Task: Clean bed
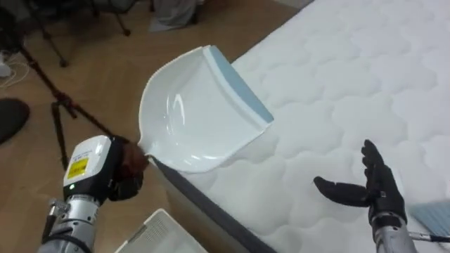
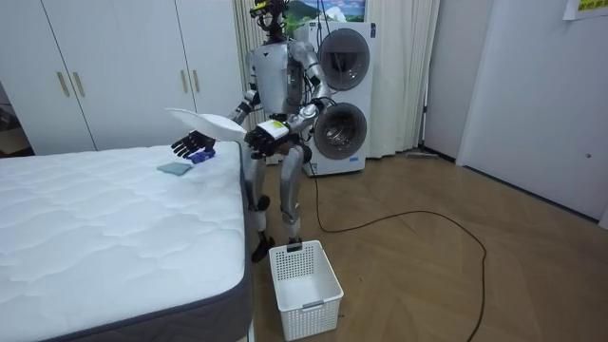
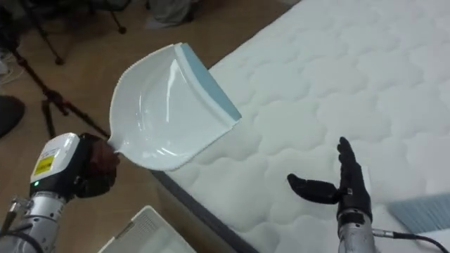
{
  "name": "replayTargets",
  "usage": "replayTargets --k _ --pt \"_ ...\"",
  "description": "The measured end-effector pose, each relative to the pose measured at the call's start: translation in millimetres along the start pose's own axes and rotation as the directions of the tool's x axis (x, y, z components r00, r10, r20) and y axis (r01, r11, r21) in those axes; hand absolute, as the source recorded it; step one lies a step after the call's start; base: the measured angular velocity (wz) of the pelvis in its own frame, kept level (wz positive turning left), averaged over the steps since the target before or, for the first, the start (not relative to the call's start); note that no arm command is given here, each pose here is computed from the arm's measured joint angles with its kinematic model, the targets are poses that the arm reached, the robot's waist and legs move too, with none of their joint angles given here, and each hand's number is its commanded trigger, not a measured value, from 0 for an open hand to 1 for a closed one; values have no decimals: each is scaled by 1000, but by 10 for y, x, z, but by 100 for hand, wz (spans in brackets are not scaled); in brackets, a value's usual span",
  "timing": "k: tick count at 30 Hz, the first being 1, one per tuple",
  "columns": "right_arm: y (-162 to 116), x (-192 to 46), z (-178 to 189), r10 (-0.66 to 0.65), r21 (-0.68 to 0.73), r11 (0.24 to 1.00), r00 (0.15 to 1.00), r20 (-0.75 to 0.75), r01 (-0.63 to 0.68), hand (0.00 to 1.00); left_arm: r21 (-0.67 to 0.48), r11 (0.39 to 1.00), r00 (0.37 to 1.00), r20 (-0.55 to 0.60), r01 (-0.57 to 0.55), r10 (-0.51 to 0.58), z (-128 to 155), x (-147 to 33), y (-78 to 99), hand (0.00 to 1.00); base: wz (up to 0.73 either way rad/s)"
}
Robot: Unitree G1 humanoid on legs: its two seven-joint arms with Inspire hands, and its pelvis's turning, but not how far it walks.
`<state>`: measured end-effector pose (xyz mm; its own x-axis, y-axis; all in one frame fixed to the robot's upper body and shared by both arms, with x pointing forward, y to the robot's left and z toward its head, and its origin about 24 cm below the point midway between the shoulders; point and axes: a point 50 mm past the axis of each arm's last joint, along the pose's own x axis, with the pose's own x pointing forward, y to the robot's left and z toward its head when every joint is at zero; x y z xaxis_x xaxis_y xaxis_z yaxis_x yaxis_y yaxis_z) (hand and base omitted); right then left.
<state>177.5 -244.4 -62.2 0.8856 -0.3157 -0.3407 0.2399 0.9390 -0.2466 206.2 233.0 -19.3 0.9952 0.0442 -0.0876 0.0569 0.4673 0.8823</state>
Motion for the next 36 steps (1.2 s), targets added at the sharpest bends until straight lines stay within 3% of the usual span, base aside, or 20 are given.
replayTargets --k 9,19,22,27,36 --pt "-48 15 54 -32 11 999 999 12 31 0 -68 996 999 12 51 -50 97 1 -125 100 -63" --pt "189 161 166 82 -16 997 996 25 -81 0 -139 986 995 -23 96 -100 90 25 -222 100 -100" --pt "208 156 163 118 -22 993 993 24 -117 0 -150 977 987 -25 151 -156 78 -2 -262 100 -49" --pt "200 172 298 135 -11 991 988 81 -135 0 -157 977 989 -10 142 -146 95 41 -199 100 -10" --pt "202 154 376 149 -52 988 981 126 -143 0 -130 977 984 -28 170 -175 53 -24 -244 100 -18"
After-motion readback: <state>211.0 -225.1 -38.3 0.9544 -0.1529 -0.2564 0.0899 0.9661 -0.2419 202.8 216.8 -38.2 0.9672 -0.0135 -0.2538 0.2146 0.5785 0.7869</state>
